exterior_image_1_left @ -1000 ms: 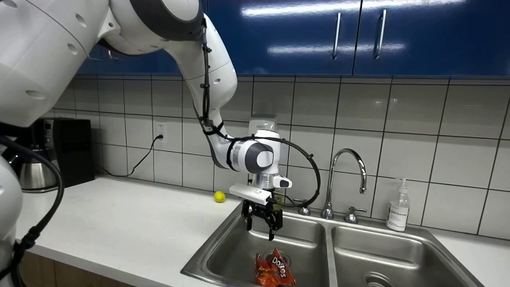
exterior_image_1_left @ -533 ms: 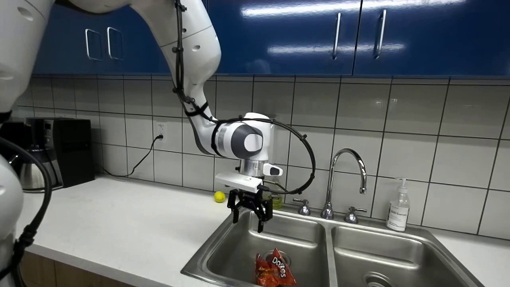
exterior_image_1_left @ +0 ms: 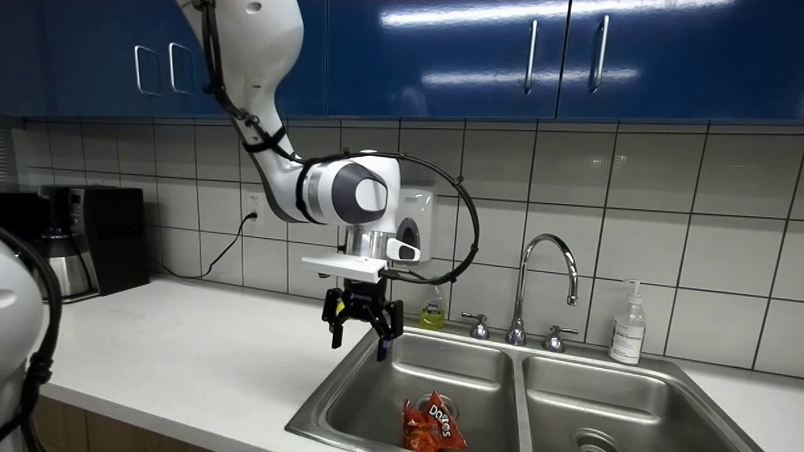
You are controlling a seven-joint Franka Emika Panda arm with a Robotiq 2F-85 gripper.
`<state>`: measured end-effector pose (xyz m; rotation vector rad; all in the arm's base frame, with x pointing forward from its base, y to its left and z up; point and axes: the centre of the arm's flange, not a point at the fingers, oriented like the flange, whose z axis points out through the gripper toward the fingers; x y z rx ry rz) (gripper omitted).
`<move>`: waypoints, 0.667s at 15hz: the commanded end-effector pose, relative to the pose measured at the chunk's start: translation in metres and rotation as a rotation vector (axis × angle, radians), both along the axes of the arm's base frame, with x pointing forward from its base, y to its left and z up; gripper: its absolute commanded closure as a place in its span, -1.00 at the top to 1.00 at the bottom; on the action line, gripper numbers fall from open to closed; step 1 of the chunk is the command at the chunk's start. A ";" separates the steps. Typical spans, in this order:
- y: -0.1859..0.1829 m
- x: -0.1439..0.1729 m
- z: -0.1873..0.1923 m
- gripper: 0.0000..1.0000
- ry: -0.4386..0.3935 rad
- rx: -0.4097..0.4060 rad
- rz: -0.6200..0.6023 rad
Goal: Put the snack packet into the sink
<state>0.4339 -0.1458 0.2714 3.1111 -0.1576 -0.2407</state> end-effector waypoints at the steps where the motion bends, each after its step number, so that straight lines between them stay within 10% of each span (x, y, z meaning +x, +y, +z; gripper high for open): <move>1: 0.019 -0.036 0.032 1.00 0.020 -0.010 0.048; 10: 0.038 -0.075 0.060 1.00 0.032 0.002 0.060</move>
